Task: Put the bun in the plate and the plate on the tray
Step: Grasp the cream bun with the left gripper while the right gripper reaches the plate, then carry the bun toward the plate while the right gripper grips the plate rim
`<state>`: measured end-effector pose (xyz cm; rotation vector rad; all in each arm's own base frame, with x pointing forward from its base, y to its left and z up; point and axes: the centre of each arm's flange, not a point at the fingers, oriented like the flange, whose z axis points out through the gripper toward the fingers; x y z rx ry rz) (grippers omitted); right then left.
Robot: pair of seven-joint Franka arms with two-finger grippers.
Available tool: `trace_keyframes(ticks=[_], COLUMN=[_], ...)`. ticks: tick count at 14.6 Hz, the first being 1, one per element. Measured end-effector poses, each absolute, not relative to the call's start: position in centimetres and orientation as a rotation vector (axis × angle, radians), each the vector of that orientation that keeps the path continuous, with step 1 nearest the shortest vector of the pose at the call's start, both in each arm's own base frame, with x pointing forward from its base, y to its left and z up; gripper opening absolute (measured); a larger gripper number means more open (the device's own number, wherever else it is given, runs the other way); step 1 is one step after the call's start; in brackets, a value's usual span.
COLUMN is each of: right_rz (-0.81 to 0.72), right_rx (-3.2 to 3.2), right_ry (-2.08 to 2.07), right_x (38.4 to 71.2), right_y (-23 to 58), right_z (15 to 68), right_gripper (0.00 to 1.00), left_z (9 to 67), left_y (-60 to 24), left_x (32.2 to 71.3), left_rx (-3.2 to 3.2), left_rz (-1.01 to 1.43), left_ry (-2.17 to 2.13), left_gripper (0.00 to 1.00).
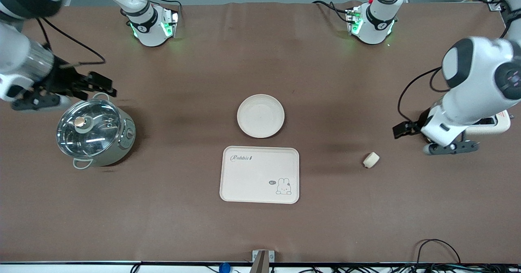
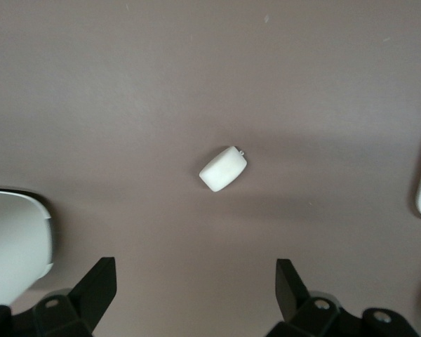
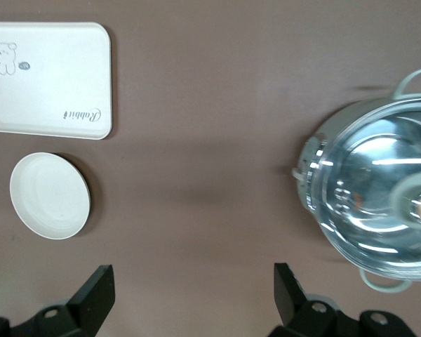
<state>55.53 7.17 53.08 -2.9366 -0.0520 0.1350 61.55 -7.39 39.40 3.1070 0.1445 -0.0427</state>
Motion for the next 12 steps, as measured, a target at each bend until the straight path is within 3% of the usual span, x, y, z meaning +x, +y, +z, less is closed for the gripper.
trace_keyframes(ticks=[4,7,10,12], right_rz=[0.269,0.287,0.262,0.272], right_rx=[-2.9,-2.821,-2.788,-2.751], right_ry=[-0.094,-0.021,0.014,0.041], right_x=[56.6,57.2,55.5,54.4], right_y=[11.5,13.6,18.0,21.0], right_z=[46.7,40.4,33.3,30.5], right_gripper=[1.0,1.0,1.0,1.0], left_z=[30.5,24.7,20.8,19.7], left_y=[-7.4,-7.6,-7.7,-7.7], left_x=[62.7,63.3,63.3,63.3], left_rx=[3.081,3.06,3.048,3.044], left_rz=[-0.083,-0.08,-0.087,-0.092], left_ry=[0.207,0.249,0.257,0.262], left_gripper=[1.0,1.0,0.97,0.83])
